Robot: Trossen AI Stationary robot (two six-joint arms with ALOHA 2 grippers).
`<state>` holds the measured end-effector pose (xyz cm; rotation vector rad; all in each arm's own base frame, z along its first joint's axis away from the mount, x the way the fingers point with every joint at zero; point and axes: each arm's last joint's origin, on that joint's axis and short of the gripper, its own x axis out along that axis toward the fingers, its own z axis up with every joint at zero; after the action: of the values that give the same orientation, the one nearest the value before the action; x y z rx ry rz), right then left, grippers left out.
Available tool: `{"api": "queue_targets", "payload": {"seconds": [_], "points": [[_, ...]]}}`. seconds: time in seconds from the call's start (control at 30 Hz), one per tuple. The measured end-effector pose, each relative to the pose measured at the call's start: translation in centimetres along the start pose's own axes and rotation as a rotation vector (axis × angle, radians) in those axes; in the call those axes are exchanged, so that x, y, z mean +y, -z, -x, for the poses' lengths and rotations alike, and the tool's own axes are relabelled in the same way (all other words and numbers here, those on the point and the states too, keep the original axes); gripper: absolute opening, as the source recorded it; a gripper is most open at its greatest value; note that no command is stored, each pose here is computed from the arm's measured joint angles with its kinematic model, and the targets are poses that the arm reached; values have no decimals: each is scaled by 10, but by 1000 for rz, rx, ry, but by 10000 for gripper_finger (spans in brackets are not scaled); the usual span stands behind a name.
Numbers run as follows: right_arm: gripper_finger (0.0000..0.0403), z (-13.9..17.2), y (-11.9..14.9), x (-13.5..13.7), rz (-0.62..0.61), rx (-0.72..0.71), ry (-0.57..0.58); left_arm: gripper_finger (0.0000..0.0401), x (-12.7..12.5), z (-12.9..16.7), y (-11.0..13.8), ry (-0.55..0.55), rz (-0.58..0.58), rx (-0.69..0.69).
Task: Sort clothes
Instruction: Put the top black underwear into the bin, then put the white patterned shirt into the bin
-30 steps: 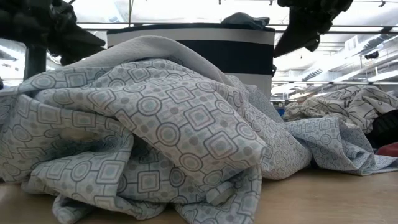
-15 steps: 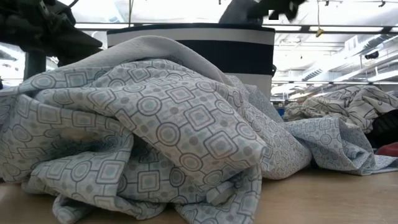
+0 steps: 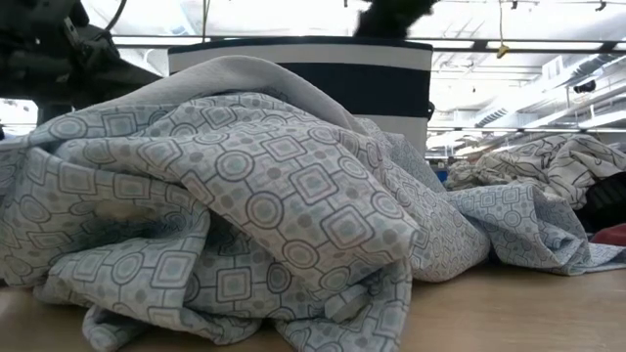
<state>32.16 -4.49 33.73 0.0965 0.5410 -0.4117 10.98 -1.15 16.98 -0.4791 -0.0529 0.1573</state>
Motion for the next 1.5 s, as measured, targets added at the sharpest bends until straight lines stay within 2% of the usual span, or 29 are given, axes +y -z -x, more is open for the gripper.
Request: {"api": "queue_targets", "payload": {"seconds": [0.1,0.17,0.4,0.5,0.6,0.73,0.87,1.1,1.3,1.5], "points": [[0,-28,-26,-15,-47,27,-44,98,-4,-1,-2,7,-10,-38],[0,-53,-33,-23,-66,103,-28,98,-7,-1,-3,28,-32,-50],[0,-136,-2,-30,-70,464,27,98,-9,-2,2,46,-66,0],[0,-155,8,-32,-70,507,37,98,-9,-3,3,46,-71,10],[1,-155,2,-36,-60,493,36,98,-8,-3,5,38,-79,27],[1,-126,-25,-39,-57,422,9,98,-8,-3,8,36,-87,52],[2,-71,-58,-39,-50,304,-12,98,-6,-3,13,14,-112,104],[2,33,-75,-28,-40,251,-39,98,-5,-5,17,-3,-212,138],[3,120,-54,-5,-57,199,64,98,-5,-5,18,-6,-205,143],[2,173,2,18,-158,150,38,98,-5,-5,19,10,-192,156]]}}
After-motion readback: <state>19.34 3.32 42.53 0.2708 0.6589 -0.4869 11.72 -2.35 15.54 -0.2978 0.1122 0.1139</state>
